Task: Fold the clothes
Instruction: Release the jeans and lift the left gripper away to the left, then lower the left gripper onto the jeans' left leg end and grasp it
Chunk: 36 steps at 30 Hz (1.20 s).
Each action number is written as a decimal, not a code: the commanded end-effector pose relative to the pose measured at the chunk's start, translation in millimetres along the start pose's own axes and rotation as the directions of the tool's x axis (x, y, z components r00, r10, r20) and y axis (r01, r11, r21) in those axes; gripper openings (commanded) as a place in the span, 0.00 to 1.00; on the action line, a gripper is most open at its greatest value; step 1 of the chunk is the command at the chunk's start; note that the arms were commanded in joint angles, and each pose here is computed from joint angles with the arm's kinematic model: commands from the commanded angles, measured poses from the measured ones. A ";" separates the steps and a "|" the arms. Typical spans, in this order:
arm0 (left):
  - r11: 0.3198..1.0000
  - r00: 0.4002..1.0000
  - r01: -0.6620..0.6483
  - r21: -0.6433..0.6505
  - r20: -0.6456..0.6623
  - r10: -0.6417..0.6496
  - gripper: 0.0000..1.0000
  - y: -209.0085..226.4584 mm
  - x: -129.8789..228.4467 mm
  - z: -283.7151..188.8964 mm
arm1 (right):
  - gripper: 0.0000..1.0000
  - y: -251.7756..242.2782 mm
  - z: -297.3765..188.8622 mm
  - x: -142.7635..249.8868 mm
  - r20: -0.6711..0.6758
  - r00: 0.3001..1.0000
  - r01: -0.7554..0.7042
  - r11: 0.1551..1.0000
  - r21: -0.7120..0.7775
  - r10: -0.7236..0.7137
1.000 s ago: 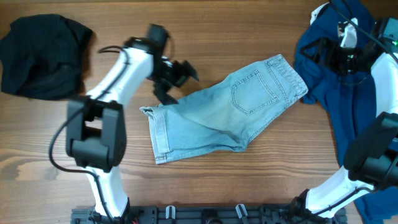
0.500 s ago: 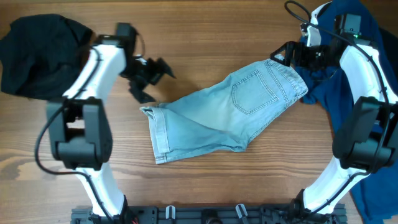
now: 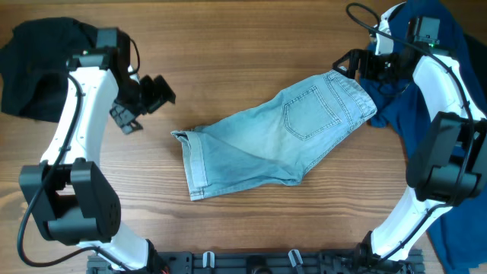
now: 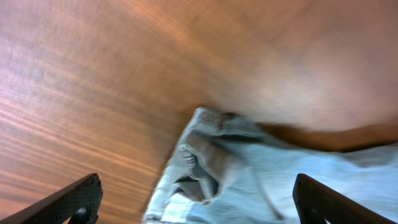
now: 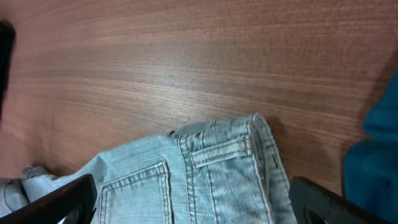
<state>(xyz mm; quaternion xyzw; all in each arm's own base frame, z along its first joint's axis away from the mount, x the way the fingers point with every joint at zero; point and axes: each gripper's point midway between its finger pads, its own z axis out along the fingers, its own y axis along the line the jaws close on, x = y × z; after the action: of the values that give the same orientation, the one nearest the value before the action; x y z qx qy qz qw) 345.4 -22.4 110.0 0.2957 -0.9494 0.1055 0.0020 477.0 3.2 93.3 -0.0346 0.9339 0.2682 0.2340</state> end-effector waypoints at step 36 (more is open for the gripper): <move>0.998 0.978 -0.067 0.021 -0.196 0.070 1.00 -31.5 79.2 57.2 | 0.43 -15.9 51.6 13.8 -0.035 0.997 -0.072 0.988 -0.133 0.068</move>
<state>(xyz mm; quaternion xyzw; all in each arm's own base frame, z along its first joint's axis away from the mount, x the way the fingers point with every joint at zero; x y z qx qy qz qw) 309.0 -103.3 71.9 0.2362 -0.9582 0.1455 0.0692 485.4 13.1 37.7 -0.0158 0.9243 0.3231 0.2024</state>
